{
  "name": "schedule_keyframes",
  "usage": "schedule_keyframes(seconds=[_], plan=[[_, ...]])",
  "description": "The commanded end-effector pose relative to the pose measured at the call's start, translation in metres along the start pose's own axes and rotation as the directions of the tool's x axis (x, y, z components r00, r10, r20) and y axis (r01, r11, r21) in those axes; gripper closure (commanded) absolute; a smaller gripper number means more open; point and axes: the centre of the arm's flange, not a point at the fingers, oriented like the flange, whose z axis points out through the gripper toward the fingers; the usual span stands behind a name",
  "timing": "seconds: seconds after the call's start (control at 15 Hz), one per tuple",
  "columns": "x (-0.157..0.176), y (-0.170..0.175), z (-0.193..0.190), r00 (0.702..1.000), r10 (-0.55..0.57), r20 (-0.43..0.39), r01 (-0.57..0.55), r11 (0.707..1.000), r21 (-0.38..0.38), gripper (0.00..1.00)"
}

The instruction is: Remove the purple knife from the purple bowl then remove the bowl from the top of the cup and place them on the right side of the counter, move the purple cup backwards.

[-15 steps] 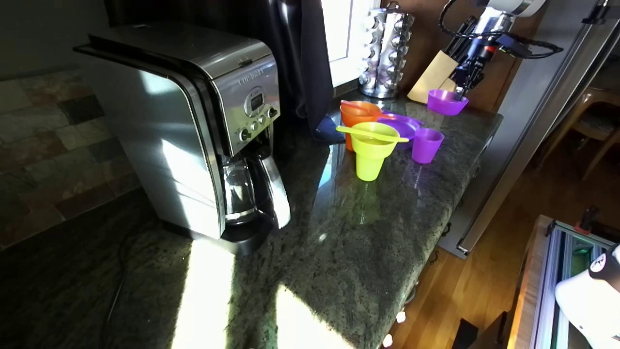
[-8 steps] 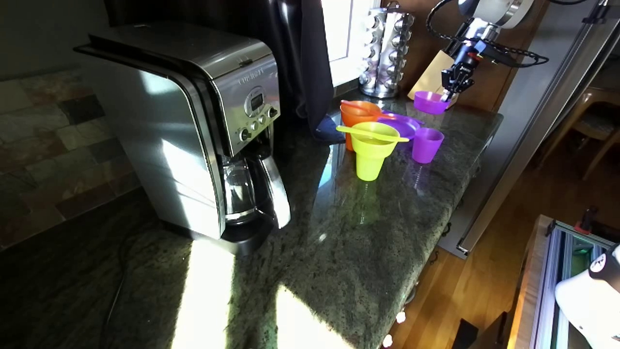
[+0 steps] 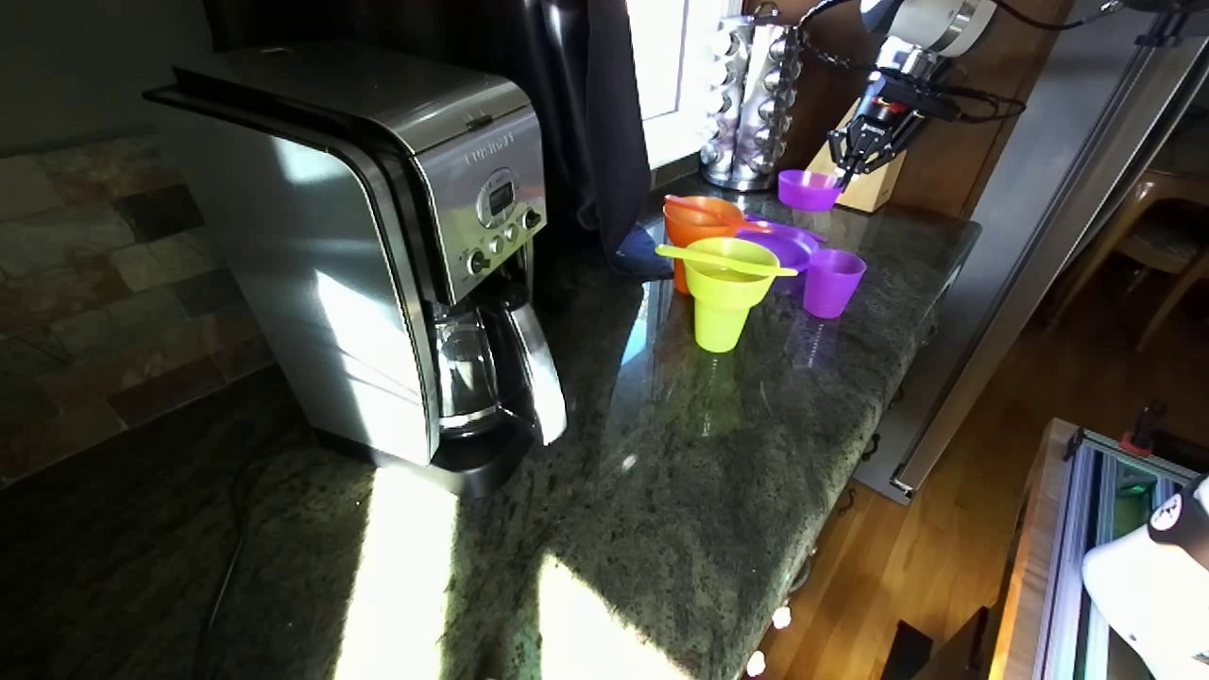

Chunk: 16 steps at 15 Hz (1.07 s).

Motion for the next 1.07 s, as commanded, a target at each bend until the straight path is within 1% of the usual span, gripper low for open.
schedule_keyframes(seconds=[0.0, 0.2, 0.53, 0.73, 1.0], plan=[[0.022, 0.000, 0.016, 0.998, -0.008, 0.065, 0.010, 1.000, -0.025, 0.99], [0.025, 0.013, 0.024, 0.998, 0.003, 0.068, -0.002, 1.000, -0.019, 0.99], [0.021, 0.043, 0.020, 0.999, 0.034, 0.031, -0.034, 0.999, -0.006, 0.99], [0.015, 0.042, 0.018, 0.999, 0.037, 0.019, -0.037, 0.999, -0.004, 0.99], [0.006, 0.028, 0.020, 0.997, 0.062, 0.039, -0.062, 0.998, 0.003, 0.99]])
